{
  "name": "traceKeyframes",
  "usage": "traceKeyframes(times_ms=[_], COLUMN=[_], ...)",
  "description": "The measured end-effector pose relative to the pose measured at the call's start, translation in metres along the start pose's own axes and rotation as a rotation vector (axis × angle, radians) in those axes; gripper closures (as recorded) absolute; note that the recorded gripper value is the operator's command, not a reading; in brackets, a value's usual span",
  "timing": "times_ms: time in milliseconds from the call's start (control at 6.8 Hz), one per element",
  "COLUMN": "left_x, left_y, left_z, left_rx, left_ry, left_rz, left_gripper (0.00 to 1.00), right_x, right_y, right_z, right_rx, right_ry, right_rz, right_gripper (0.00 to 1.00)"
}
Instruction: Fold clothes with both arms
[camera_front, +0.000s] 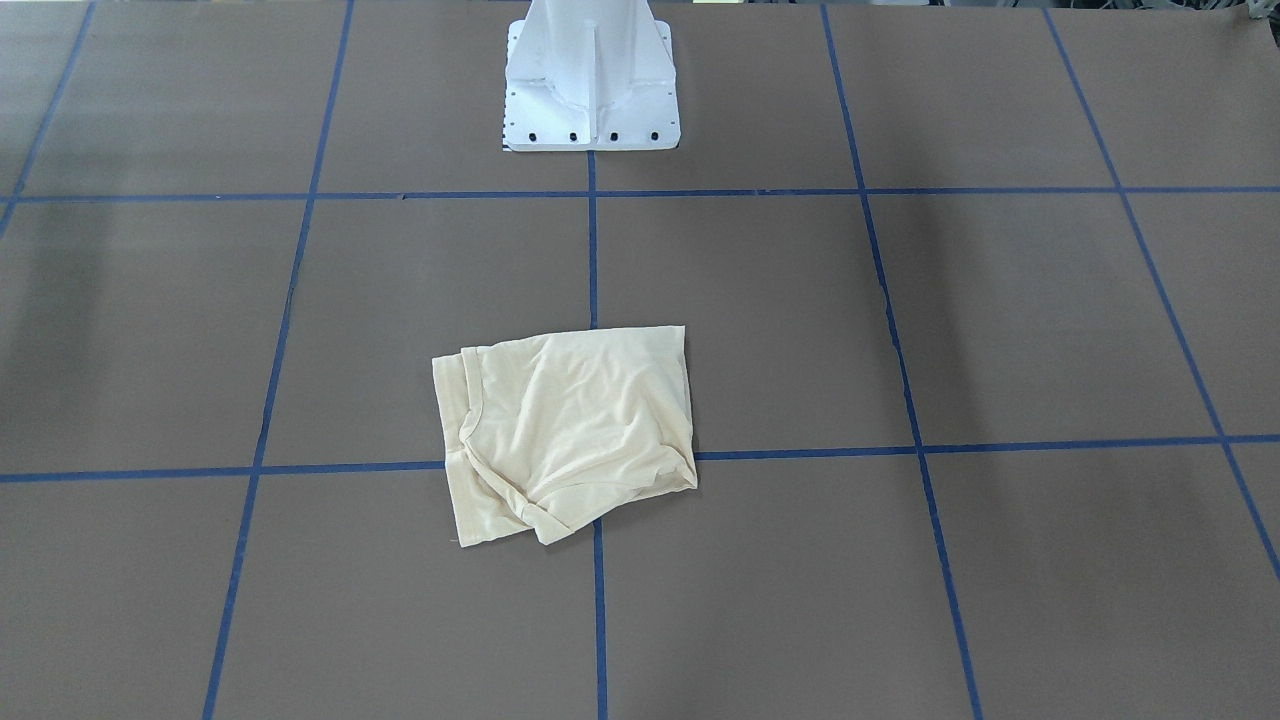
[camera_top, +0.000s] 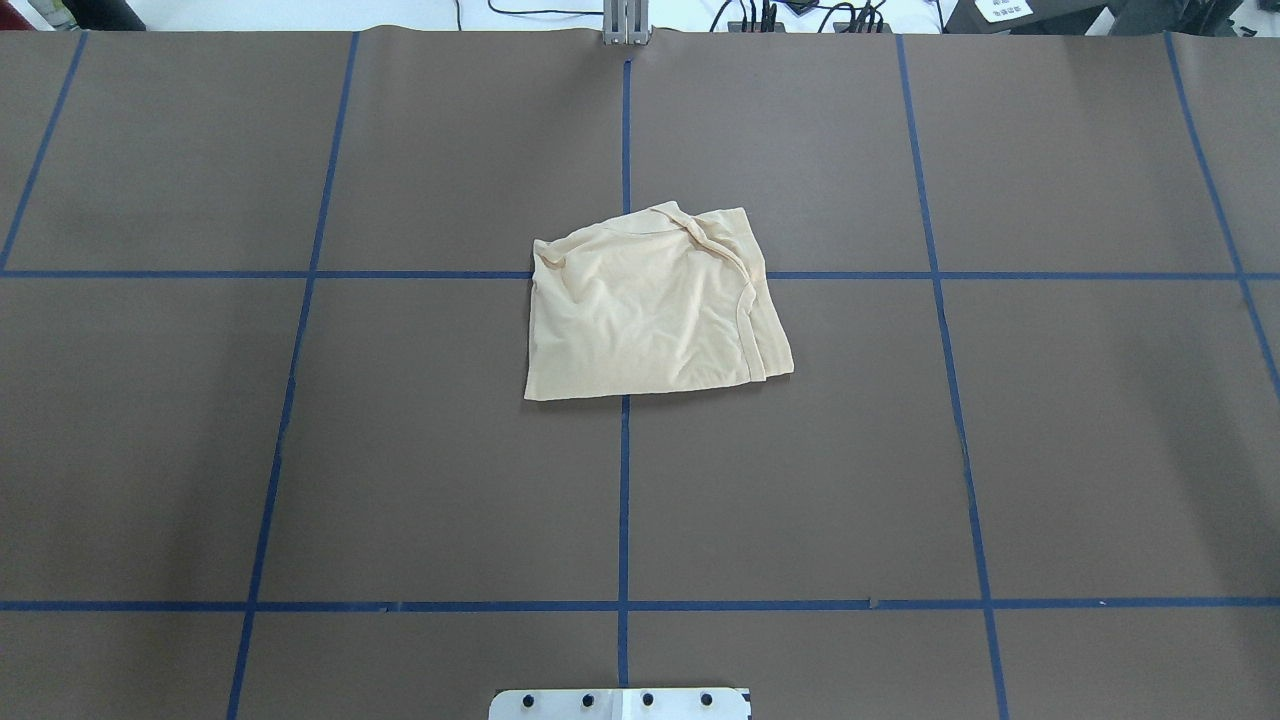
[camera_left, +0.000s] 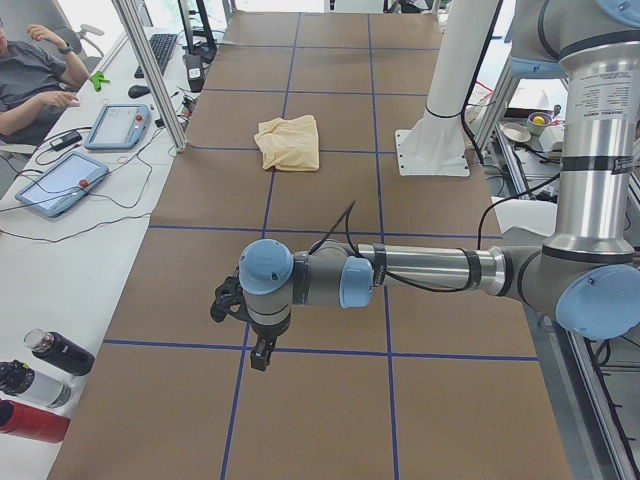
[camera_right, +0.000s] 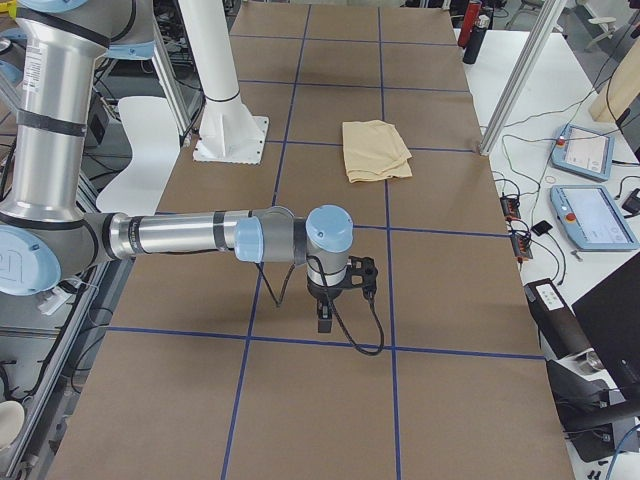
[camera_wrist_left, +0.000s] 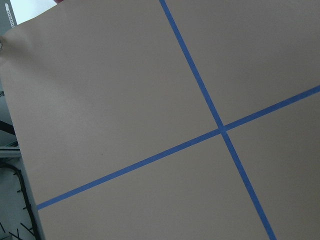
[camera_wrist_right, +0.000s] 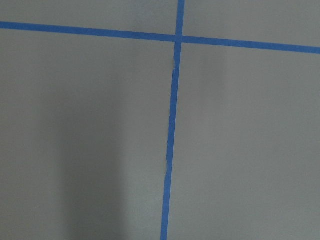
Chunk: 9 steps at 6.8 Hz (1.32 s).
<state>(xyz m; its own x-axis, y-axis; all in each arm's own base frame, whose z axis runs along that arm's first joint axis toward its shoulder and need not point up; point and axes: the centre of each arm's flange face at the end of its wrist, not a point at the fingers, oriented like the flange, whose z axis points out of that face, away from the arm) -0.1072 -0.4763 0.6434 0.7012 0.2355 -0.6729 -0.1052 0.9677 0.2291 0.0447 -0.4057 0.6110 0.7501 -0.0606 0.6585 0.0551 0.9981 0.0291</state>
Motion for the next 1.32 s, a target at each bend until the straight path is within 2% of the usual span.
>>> traceKeyframes(times_ms=[588,1029,1324], left_x=[-0.001,-0.004,-0.007], left_y=[0.001,0.009,0.016], left_z=[0.002,0.006,0.011], left_rx=[0.008,0.000,-0.010], left_ry=[-0.001,0.002,0.003], left_rz=[0.011,0.002,-0.008], left_gripper=[0.00,0.00,0.00], right_x=[0.002,-0.005,-0.007], right_y=[0.001,0.001,0.000], right_z=[0.005,0.003,0.001], right_rx=[-0.012,-0.005,-0.002], right_ry=[-0.019,-0.065,-0.071], right_rz=[0.004,-0.004,-0.007], right_gripper=[0.00,0.00,0.00])
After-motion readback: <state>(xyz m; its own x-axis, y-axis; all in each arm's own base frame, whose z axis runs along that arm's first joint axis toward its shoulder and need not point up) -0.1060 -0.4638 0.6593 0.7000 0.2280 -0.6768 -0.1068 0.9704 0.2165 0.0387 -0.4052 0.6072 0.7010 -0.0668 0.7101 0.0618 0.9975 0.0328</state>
